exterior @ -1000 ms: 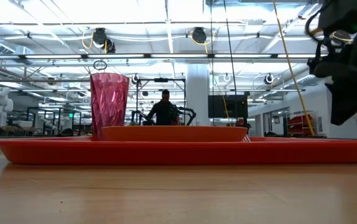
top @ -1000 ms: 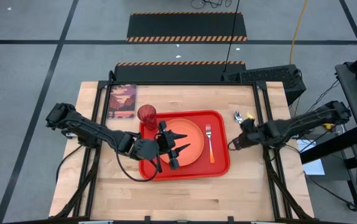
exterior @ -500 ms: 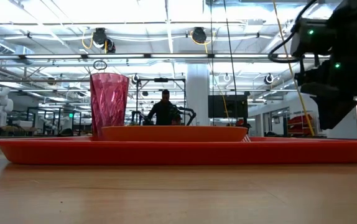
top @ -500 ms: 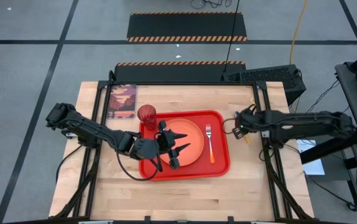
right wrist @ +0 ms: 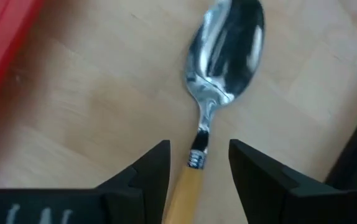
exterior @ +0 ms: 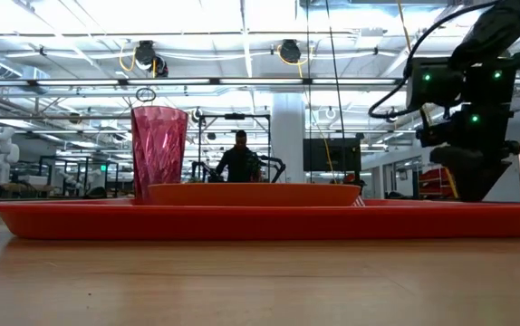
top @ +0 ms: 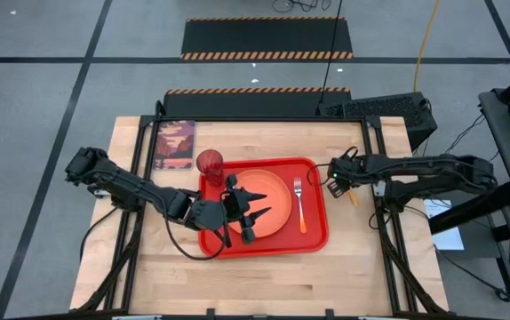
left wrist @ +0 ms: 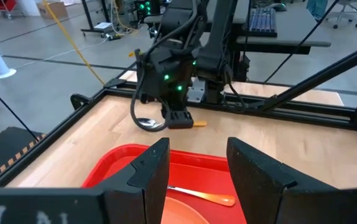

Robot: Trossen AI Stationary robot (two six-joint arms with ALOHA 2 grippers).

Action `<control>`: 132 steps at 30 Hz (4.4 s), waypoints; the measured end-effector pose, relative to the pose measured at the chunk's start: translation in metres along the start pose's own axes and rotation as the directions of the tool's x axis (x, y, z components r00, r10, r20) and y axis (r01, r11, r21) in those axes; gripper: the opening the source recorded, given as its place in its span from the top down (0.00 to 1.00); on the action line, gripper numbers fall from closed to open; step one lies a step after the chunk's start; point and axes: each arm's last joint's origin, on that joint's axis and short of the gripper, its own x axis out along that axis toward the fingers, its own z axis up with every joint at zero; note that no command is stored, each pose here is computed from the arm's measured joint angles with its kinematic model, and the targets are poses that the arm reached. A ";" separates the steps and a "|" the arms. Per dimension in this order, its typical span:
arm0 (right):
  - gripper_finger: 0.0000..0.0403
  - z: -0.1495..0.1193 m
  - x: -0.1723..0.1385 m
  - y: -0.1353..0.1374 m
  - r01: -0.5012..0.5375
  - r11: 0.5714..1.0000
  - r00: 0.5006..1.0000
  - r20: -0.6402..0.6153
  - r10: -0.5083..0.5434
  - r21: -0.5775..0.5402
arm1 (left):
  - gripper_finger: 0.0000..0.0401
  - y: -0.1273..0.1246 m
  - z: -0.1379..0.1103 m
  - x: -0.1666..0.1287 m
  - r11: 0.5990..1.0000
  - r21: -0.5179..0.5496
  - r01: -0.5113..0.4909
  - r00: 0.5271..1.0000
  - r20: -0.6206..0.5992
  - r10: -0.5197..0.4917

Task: Pick and place plate/cup/fork/spoon on tray
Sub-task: Put the orange spoon on the right side of the white orange fork

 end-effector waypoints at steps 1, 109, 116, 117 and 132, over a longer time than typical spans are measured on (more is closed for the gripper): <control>0.62 0.001 0.002 0.001 0.000 1.000 1.000 0.001 0.000 -0.007 | 0.59 0.000 0.000 0.000 1.000 0.000 0.000 1.000 0.000 0.000; 0.90 -0.047 -0.058 0.060 -0.559 0.783 0.698 0.356 0.622 -0.273 | 0.59 -0.008 -0.014 -0.003 0.995 0.056 0.077 0.992 -0.106 -0.071; 0.89 -0.041 -0.083 0.082 -0.627 0.624 0.440 0.449 0.777 -0.466 | 0.59 -0.006 -0.023 0.001 0.995 0.012 0.101 0.990 -0.102 -0.099; 0.89 -0.040 -0.086 0.086 -0.623 0.603 0.402 0.457 0.794 -0.498 | 0.59 -0.006 -0.023 0.002 0.995 0.001 0.102 0.991 -0.087 -0.101; 0.89 -0.061 -0.109 0.131 -0.469 0.392 0.010 0.439 0.898 -0.791 | 0.31 -0.012 -0.041 0.009 0.971 -0.063 0.229 0.964 0.156 -0.217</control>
